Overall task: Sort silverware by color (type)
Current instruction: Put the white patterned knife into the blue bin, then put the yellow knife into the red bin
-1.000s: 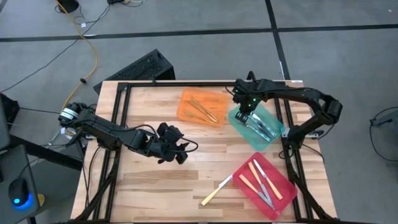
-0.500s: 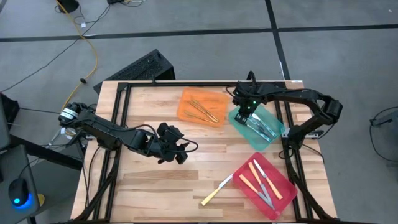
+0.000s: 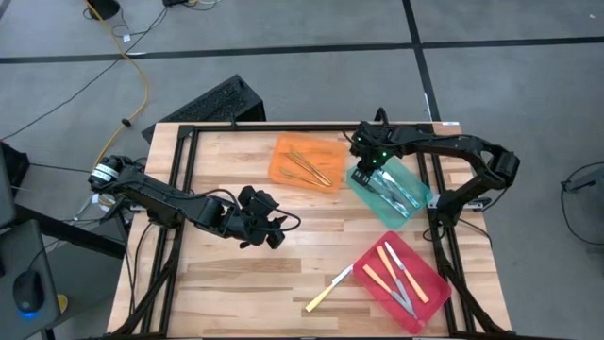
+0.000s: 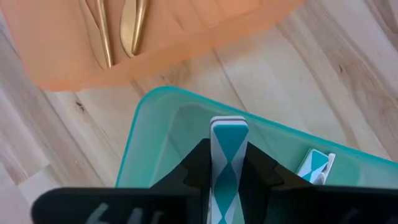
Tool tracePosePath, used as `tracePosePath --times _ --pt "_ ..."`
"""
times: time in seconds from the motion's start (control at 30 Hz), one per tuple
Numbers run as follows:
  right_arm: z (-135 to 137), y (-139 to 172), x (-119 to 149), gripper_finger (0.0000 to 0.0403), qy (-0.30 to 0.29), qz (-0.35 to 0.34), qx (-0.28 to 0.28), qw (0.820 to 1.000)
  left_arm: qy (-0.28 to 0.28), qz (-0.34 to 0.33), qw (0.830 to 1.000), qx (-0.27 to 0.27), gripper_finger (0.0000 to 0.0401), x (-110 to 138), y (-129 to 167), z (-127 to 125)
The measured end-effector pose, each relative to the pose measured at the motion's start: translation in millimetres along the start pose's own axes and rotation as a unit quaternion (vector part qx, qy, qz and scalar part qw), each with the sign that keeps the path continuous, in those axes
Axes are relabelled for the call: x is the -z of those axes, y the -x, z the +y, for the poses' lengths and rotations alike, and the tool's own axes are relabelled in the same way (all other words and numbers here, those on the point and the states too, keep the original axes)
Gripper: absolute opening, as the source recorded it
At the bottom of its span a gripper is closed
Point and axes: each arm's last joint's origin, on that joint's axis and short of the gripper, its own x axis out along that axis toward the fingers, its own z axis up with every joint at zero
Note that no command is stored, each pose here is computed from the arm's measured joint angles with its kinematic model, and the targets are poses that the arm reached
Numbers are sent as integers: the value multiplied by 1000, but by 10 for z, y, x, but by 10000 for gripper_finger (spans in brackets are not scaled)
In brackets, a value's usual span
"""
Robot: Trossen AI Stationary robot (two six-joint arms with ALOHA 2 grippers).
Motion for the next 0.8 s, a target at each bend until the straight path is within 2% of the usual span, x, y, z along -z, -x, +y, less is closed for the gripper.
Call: tracePosePath --times 0.37,0.67,0.8 --pt "3 1 0 93 12 0 0 1000 0 0 1000 0 201 0 0 0" --pt "4 31 14 186 14 2 0 1000 -6 0 1000 0 201 0 0 0" --pt "36 237 -24 207 18 -26 -2 999 -14 0 1000 0 201 -1 -1 1"
